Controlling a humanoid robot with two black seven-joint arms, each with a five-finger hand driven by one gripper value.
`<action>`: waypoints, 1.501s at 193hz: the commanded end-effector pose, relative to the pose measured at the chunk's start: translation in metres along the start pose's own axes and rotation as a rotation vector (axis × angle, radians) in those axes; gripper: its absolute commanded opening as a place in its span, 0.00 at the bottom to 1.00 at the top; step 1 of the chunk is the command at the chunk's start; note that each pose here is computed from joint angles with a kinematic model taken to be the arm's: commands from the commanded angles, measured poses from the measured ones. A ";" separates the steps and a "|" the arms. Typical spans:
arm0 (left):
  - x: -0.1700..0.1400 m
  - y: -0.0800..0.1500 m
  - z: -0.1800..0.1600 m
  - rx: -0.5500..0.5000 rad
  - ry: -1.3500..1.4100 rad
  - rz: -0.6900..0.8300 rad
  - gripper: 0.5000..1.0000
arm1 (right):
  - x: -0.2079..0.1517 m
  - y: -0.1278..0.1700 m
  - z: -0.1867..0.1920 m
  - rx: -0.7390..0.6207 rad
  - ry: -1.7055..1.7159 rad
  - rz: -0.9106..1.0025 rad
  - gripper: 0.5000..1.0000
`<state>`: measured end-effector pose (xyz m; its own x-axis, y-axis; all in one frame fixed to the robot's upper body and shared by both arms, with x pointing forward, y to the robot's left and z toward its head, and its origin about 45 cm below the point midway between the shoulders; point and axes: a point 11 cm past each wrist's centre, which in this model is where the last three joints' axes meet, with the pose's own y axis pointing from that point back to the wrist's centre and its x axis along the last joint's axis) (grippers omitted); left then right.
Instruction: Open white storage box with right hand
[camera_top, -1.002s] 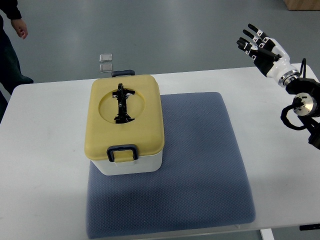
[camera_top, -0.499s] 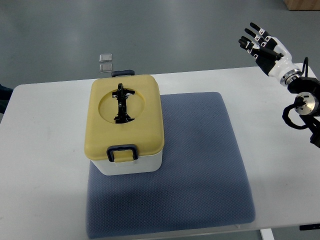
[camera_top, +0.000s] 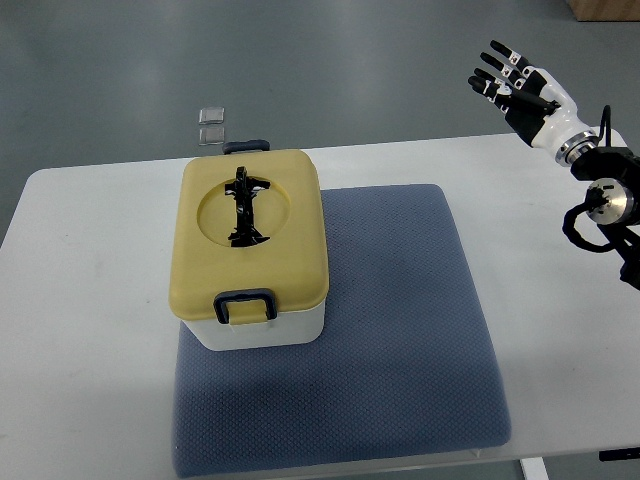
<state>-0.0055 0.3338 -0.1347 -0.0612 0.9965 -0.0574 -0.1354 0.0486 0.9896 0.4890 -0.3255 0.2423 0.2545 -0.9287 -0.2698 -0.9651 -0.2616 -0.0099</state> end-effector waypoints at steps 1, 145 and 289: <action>0.000 0.000 0.000 0.000 0.000 0.000 1.00 | -0.004 -0.003 -0.015 0.003 0.089 -0.056 0.84; 0.000 0.000 0.000 -0.001 0.001 0.000 1.00 | -0.161 -0.038 -0.112 -0.135 1.033 -0.757 0.83; 0.000 0.000 0.000 0.000 0.000 0.000 1.00 | -0.326 -0.034 -0.136 0.092 1.603 -1.020 0.82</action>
<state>-0.0055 0.3338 -0.1347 -0.0613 0.9965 -0.0570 -0.1357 0.0482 0.9896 0.4515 -0.0595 0.4653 0.4126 0.1761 0.8937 -0.4352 -0.8238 0.3633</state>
